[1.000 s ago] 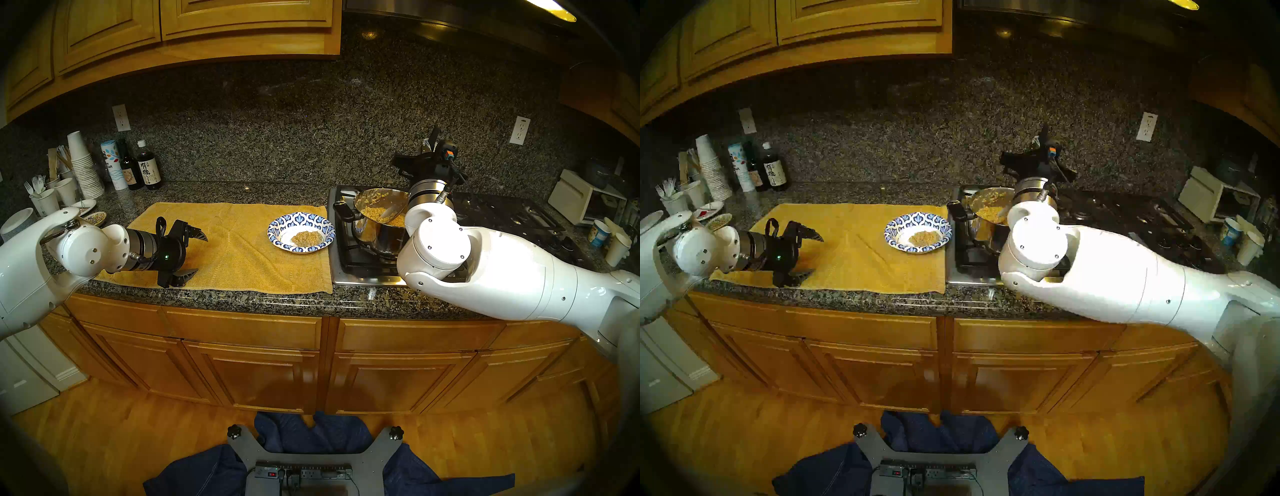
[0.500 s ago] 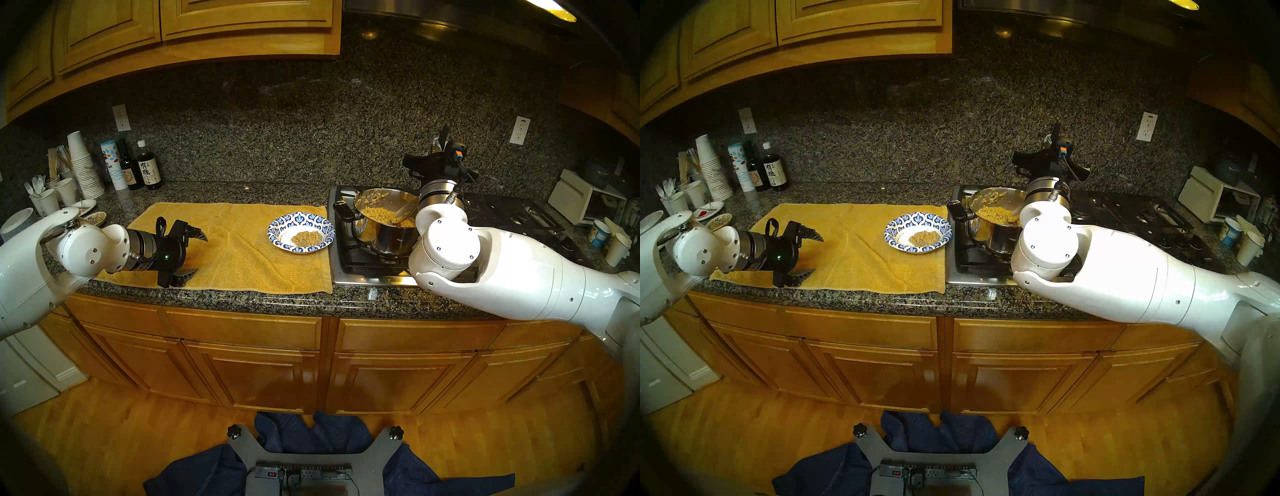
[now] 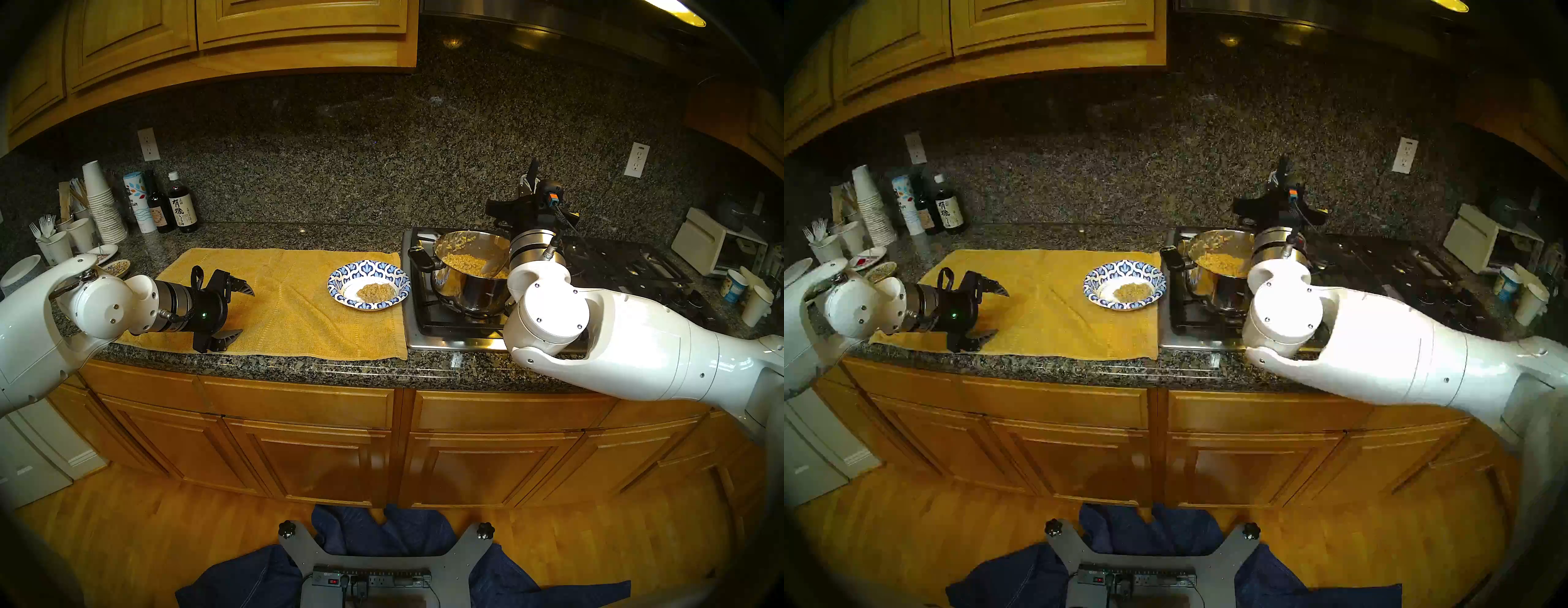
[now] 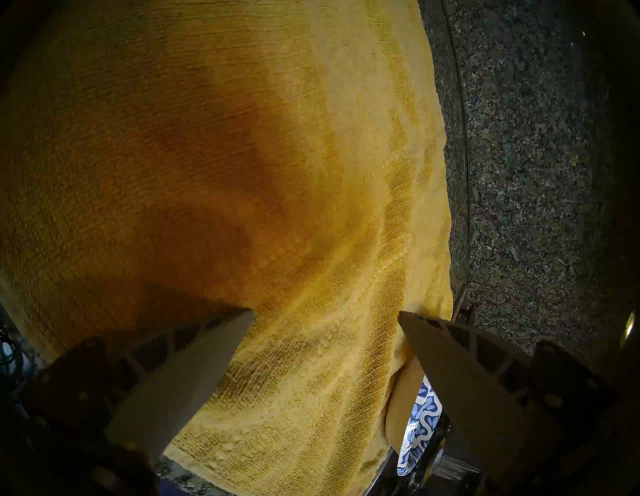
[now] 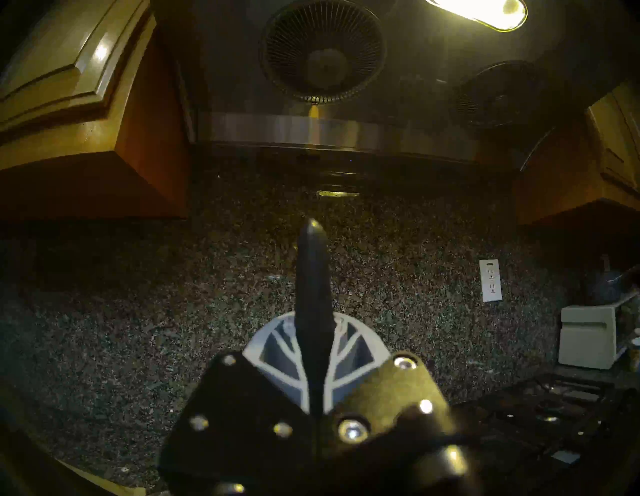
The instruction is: Scoop oatmeal into bowl
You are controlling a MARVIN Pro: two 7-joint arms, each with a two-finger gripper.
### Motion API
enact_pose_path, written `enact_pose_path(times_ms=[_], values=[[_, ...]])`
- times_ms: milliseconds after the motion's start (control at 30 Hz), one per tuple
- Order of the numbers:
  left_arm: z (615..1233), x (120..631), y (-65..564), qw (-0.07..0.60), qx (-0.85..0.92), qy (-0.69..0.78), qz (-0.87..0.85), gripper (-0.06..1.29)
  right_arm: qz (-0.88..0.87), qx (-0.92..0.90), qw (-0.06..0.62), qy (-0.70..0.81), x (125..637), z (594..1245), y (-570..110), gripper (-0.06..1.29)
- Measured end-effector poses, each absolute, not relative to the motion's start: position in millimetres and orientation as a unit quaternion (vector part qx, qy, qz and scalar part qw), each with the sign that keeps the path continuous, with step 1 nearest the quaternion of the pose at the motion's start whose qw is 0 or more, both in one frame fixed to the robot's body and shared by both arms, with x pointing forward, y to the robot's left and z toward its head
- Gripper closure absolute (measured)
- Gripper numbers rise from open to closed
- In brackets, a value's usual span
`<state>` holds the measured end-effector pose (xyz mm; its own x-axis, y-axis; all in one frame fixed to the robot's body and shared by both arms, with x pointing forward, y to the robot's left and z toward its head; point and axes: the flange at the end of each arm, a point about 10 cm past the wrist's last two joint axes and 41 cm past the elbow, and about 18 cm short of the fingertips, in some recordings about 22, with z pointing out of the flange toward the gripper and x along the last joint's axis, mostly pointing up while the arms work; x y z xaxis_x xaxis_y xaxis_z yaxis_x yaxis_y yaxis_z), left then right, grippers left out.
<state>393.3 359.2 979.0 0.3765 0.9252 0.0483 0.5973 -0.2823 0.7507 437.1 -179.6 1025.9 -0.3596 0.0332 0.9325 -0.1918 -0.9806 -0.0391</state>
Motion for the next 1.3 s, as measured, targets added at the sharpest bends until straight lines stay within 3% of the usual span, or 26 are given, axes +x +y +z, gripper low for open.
enact_pose_path(times_ms=[800,1300], values=[[979.0,393.2,359.1,0.33,0.761,0.5,0.248,0.01,0.806,0.579,0.023,-0.12,456.3,1014.4,-130.8,1.26],[979.0,393.2,359.1,0.33,0.761,0.5,0.248,0.01,0.774,0.595,-0.012,-0.215,462.7,1020.1,-140.9,1.26]])
